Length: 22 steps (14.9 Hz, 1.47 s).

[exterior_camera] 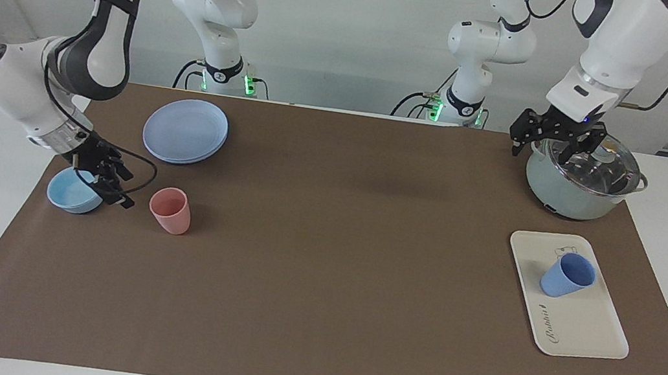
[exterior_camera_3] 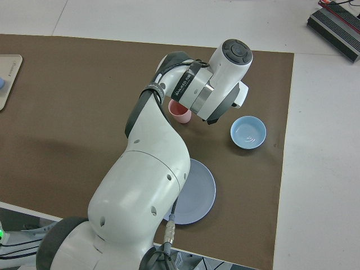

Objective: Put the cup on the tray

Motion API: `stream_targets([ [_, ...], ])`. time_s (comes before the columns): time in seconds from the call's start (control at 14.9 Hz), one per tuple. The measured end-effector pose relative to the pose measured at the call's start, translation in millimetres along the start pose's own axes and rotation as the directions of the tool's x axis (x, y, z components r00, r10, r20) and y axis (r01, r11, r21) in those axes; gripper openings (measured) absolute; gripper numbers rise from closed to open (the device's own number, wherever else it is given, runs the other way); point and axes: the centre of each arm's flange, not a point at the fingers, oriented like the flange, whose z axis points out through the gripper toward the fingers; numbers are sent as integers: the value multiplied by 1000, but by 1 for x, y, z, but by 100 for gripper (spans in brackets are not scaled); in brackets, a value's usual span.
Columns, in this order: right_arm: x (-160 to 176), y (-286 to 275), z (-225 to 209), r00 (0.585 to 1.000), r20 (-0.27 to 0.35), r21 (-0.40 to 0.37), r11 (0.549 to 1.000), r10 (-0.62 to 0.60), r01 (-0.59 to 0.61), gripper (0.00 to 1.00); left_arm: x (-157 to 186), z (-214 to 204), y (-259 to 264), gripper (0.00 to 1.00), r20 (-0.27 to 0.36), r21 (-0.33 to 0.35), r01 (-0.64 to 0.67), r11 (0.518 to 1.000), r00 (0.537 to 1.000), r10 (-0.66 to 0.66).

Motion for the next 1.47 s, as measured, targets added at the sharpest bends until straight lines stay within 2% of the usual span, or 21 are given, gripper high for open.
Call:
stream_targets([
  [0.2, -37, -9, -27, 971, -18, -105, 967, -237, 234, 100, -1, -10, -5, 100, -10, 0, -21, 1000, 1000, 21],
  [0.47, -106, -38, -53, 876, 9, -151, 865, -482, 478, 100, 14, 5, -19, 100, 16, 1, -35, 999, 999, 35],
  [0.6, -126, -48, -66, 820, 3, -170, 808, -573, 565, 100, 20, 11, -19, 100, 26, -1, -42, 999, 999, 42],
  [0.74, -141, -61, -83, 767, -28, -234, 750, -641, 619, 100, 22, 14, -19, 100, 29, -2, -46, 999, 999, 46],
  [0.87, -157, -76, -102, 730, -60, -264, 716, -681, 646, 100, 22, 13, -20, 100, 24, -2, -62, 998, 998, 62],
  [1.14, -163, -91, -157, 711, -106, -286, 706, -695, 648, 100, 25, 17, -30, 100, 7, 0, -71, 997, 997, 71],
  [1.47, -161, -93, -173, 728, -65, -300, 709, -682, 638, 100, 25, 27, -37, 100, 9, 1, -61, 998, 998, 61],
])
